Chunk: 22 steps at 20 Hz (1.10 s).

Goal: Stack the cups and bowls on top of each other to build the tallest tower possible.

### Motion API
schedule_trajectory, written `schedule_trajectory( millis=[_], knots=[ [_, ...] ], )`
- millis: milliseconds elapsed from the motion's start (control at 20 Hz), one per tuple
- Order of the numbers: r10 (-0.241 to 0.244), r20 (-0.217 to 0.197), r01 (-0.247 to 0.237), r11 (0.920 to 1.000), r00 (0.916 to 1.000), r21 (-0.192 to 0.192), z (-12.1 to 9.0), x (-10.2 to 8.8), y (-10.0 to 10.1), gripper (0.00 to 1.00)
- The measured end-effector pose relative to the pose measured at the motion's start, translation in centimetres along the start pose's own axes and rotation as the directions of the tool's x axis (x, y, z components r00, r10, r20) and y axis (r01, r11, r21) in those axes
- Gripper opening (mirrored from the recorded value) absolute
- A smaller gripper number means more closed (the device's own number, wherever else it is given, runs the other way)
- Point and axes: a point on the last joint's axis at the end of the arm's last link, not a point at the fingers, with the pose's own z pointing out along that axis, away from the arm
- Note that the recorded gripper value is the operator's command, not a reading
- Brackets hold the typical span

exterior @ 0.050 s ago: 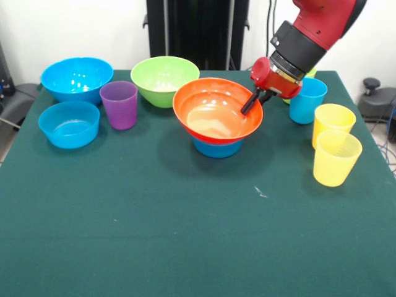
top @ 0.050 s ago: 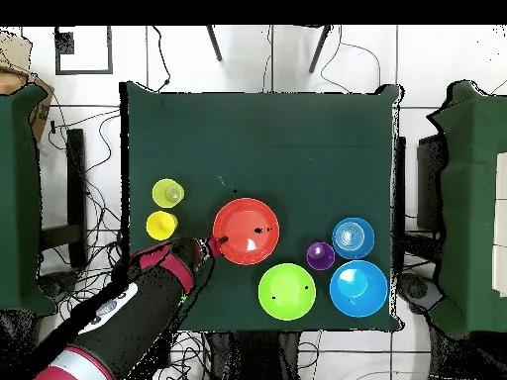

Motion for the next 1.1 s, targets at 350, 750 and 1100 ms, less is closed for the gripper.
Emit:
schedule_trajectory(
  millis=[350, 750, 1100],
  knots=[
    [0.0, 0.0, 0.0, 1.0, 1.0, 0.0, 0.0, 0.0, 0.0, 0.0],
    [0.0, 0.0, 0.0, 1.0, 1.0, 0.0, 0.0, 0.0, 0.0, 0.0],
    [0.0, 0.0, 0.0, 1.0, 1.0, 0.0, 0.01, 0.01, 0.04, 1.0]
  ],
)
